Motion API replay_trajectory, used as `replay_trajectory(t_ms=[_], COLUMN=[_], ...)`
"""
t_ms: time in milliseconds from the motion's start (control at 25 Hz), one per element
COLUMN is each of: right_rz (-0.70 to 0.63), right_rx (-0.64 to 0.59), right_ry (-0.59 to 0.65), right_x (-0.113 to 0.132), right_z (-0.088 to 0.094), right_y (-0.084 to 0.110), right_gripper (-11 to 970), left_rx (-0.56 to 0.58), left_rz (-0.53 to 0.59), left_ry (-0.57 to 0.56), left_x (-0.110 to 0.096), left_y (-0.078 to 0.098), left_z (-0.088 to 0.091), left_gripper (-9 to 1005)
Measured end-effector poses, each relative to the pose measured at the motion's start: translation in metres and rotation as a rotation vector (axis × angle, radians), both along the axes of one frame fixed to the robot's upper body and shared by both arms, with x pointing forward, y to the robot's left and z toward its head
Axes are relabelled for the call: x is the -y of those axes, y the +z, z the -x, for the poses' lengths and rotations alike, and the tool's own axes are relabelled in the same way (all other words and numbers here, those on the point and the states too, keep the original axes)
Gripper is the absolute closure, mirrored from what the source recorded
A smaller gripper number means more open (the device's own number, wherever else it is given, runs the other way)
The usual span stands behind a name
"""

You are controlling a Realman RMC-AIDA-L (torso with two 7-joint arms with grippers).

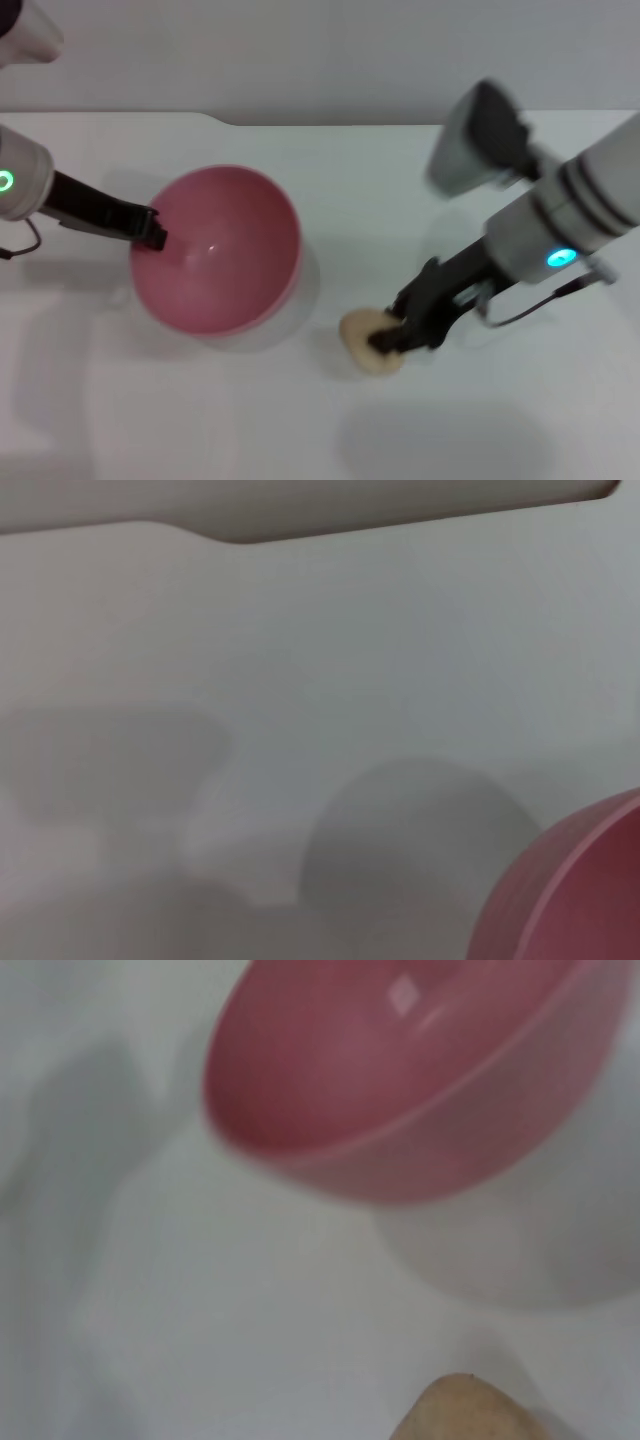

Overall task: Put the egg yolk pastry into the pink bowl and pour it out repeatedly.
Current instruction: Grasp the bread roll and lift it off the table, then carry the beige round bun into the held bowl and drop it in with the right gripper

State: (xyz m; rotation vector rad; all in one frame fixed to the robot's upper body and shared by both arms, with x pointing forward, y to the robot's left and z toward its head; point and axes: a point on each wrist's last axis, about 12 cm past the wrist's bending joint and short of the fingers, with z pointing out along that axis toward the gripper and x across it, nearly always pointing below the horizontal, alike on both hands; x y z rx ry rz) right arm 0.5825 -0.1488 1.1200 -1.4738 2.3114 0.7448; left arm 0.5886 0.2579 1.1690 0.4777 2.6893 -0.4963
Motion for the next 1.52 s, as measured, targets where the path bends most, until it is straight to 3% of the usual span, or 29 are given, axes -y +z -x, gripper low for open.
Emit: replay_trajectory(t_ms=[200,360,600,760,1160,1320,1520], right_rz=[-0.139,-0.204,-0.252,-0.216,-0.139,-0.145,-0.139], right_rx=[0.025,0.121,0.205,0.207,0.221,0.233,0.206], right_ry=[-0.151,-0.127,0.039,0.227,0.183,0.118,-0.046], right_x=[0.046,0.060,0.038,0.006,-0.012,-0.005,0.016], right_z=[-0.011,-0.010,-0.001,0.008,0.001,-0.002,-0.011], right_y=[0.025,0.052,0.076,0.071,0.049,0.057,0.062], right_gripper=[689,743,778,775,767,523,421], left_rx=[-0.022,-0.038,-0.051,-0.038,-0.044,-0.035,0.070], left_rz=[-0.034,-0.067,-0.139,-0.163,-0.142,-0.148,-0.168], left_ry=[-0.088,-0.169,-0.271,-0.316,-0.309,-0.296,-0.202], left_x=[0.029,0.054,0.092,0.107,0.109,0.104,0.082], left_y=[-0.001,-0.002,-0.004,-0.004,-0.004,-0.006,-0.015], left_z=[-0.006,-0.012,-0.016,-0.016,-0.015,-0.016,-0.025], left_gripper=[996,996,996,997,997,997,997])
